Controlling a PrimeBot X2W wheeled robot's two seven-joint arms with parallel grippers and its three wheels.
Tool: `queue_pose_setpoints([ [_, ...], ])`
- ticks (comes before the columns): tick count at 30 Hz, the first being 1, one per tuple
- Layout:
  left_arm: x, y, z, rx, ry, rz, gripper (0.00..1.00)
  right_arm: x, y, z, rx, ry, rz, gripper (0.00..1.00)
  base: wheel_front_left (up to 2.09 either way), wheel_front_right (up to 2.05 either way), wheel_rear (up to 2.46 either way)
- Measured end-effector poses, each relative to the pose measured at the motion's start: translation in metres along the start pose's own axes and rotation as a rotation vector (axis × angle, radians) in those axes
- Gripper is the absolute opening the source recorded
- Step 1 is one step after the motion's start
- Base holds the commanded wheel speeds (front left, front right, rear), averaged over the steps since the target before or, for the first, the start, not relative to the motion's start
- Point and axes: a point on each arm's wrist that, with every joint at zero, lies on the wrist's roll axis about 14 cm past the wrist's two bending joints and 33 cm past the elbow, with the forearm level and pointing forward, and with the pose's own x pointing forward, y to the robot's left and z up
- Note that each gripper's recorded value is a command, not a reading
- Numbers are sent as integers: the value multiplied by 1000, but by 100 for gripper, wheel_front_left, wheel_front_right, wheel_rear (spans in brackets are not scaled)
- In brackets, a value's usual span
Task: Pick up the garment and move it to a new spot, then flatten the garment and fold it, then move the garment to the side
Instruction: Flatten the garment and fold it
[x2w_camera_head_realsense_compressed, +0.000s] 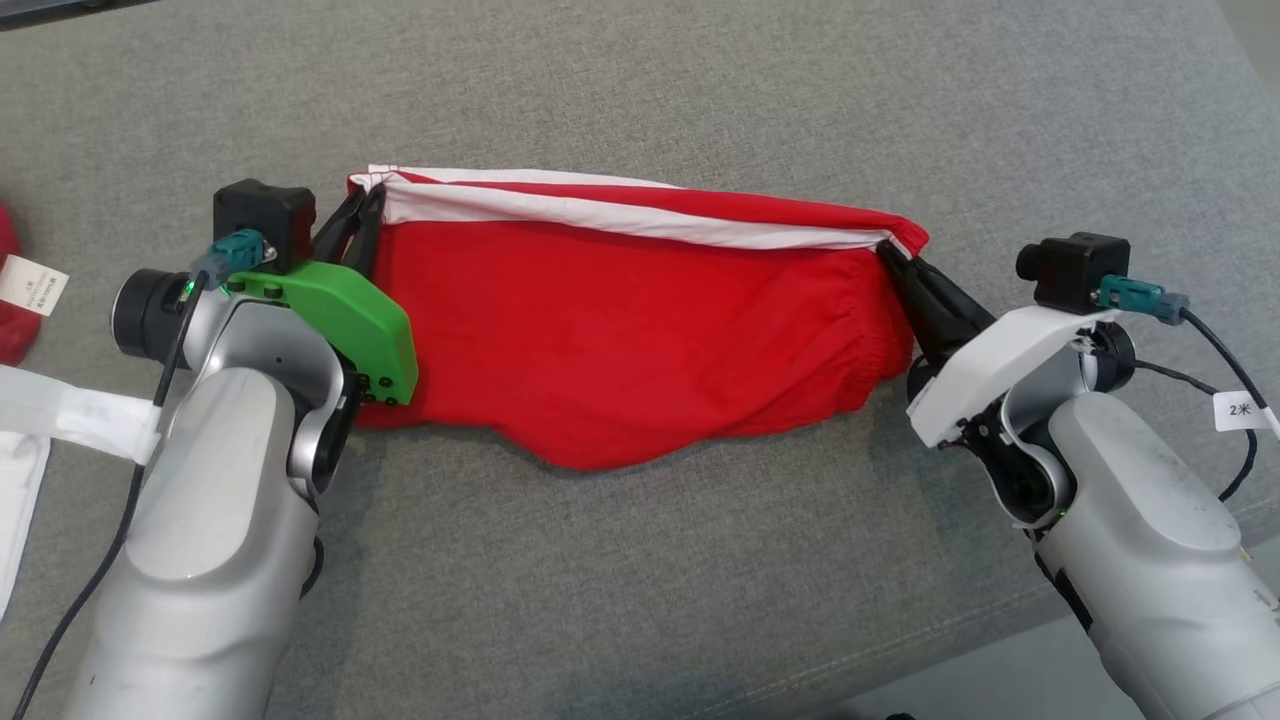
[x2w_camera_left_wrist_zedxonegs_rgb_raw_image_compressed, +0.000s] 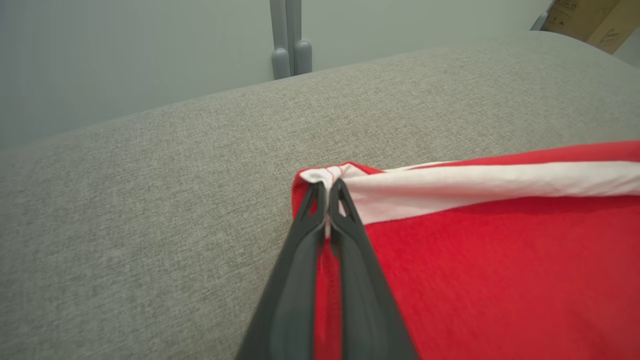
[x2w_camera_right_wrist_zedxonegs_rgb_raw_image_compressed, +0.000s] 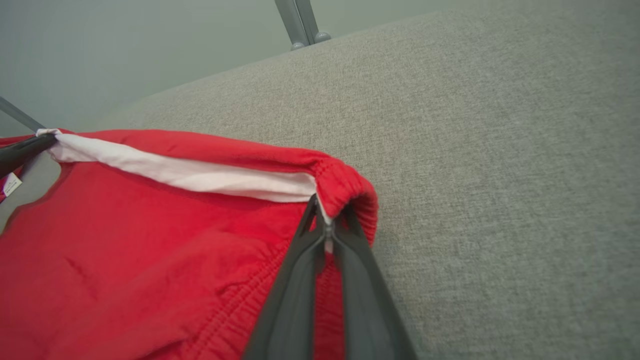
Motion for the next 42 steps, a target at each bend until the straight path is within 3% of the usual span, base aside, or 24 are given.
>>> queue_pose_setpoints([
  [4,11,-3,-9,-16,21,-9,27,4,-5,-11,6,31,-20,0,0,0,0],
  [6,14,-1,-11,-17,25,-6,41,6,-4,-13,6,37,-19,38,0,0,0],
  [7,15,0,-10,-16,22,-3,47,8,-3,-12,4,35,-16,64,0,0,0],
  [8,16,2,-10,-15,19,1,66,9,-3,-11,1,31,-14,100,0,0,0],
  [9,17,4,-8,-14,14,6,91,10,-2,-11,-1,30,-13,100,0,0,0],
  [10,17,5,-5,-15,2,11,100,11,-2,-9,-4,24,-12,100,0,0,0],
  [29,5,0,-8,-50,-5,16,100,-6,-26,4,-55,-50,-61,100,0,0,0],
  [42,-42,0,-52,-120,147,70,100,-35,-22,-1,4,-88,-83,100,0,0,0],
])
